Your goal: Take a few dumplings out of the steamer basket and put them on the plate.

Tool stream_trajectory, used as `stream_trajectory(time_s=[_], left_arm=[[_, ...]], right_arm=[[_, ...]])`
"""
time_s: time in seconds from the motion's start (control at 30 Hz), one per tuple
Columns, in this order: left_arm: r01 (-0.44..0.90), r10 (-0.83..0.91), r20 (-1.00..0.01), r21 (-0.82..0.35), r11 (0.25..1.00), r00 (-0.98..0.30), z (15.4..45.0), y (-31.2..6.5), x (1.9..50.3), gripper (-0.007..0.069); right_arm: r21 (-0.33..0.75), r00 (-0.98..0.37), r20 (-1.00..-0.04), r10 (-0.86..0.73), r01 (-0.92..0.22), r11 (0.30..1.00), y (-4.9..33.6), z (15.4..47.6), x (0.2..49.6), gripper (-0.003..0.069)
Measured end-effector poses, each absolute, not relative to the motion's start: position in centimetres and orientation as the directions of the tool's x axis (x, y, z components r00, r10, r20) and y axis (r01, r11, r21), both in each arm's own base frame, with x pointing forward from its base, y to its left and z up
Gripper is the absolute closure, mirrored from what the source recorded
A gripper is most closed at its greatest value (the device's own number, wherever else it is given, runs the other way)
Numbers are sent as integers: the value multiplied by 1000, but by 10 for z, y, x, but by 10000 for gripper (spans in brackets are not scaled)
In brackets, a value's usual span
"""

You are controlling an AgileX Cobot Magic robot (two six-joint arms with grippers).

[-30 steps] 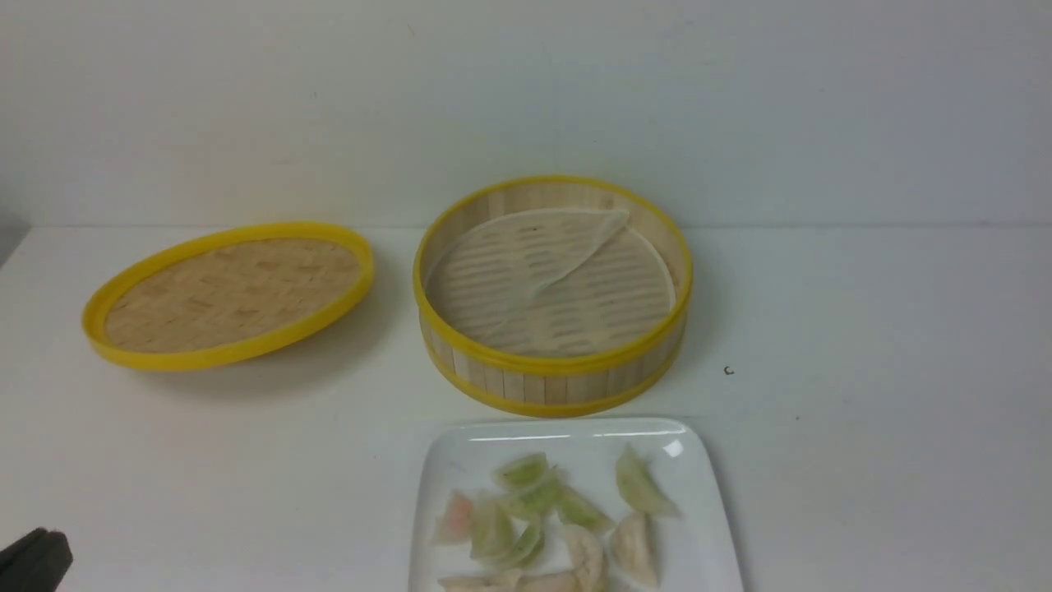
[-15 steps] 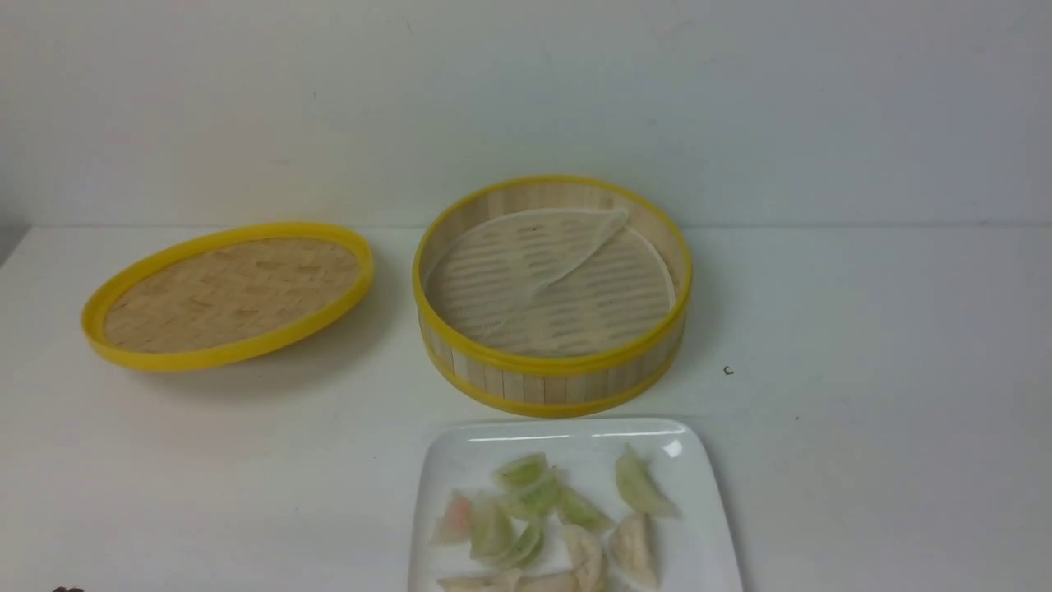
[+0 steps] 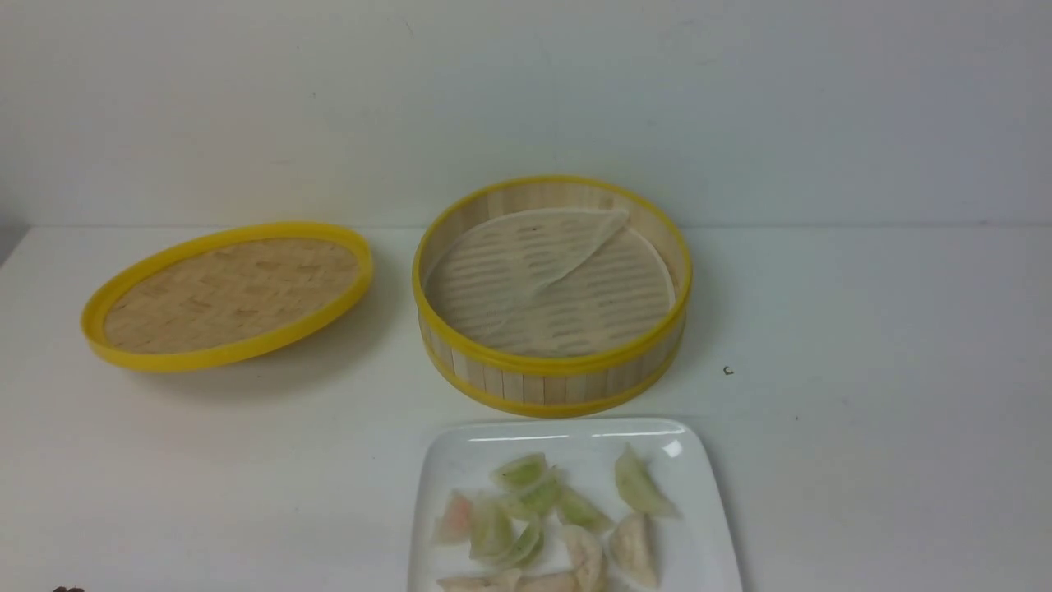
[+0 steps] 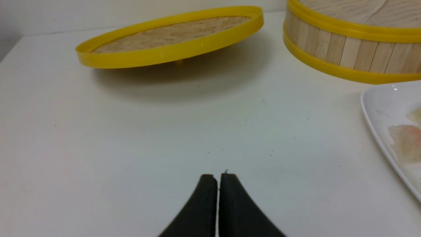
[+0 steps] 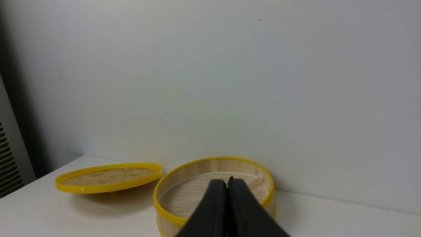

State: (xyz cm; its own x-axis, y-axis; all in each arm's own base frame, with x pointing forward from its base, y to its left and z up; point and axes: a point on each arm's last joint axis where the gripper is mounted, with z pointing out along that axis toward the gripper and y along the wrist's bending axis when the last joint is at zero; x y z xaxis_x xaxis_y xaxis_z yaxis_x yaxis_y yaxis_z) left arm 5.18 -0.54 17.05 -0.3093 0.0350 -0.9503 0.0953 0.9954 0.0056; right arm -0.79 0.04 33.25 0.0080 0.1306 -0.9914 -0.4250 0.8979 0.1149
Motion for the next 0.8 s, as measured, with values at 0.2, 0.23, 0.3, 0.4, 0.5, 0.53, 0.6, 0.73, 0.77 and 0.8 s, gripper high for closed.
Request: stream_trajectory(time_s=[0.2, 0.23, 0.3, 0.4, 0.5, 0.53, 0.6, 0.73, 0.77, 0.8], left_arm=[[95, 35, -951, 6, 995, -309, 171, -5, 52, 631], [95, 36, -951, 6, 995, -308, 171, -5, 52, 631], [95, 36, -951, 6, 995, -308, 171, -5, 52, 631], [95, 36, -951, 6, 995, -308, 171, -5, 52, 631], [95, 36, -951, 6, 995, -308, 171, -5, 52, 631], [95, 36, -951, 6, 995, -308, 171, -5, 52, 631], [95, 36, -951, 6, 995, -308, 171, -5, 52, 631], [95, 36, -951, 6, 995, -308, 171, -5, 52, 631], [95, 36, -951, 6, 995, -308, 171, -5, 52, 631], [95, 36, -951, 6, 995, -308, 171, -5, 52, 631]], right_arm=[[115, 8, -991, 131, -425, 898, 0, 333, -8, 673], [115, 9, -991, 131, -425, 898, 0, 333, -8, 673], [114, 17, -991, 134, -424, 898, 1, 331, -6, 673], [101, 48, -990, 131, -402, 910, 4, 321, 4, 673], [88, 68, -991, 117, -335, 938, 6, 309, 13, 673], [85, 73, -991, 109, -278, 957, 6, 298, 21, 673], [83, 42, -995, 92, -189, 978, 6, 274, 32, 673], [77, -37, -997, 75, -63, 995, 3, 238, 45, 673], [72, -104, -992, 71, 1, 997, 0, 213, 50, 673], [69, -127, -989, 72, 25, 997, -1, 205, 51, 673]])
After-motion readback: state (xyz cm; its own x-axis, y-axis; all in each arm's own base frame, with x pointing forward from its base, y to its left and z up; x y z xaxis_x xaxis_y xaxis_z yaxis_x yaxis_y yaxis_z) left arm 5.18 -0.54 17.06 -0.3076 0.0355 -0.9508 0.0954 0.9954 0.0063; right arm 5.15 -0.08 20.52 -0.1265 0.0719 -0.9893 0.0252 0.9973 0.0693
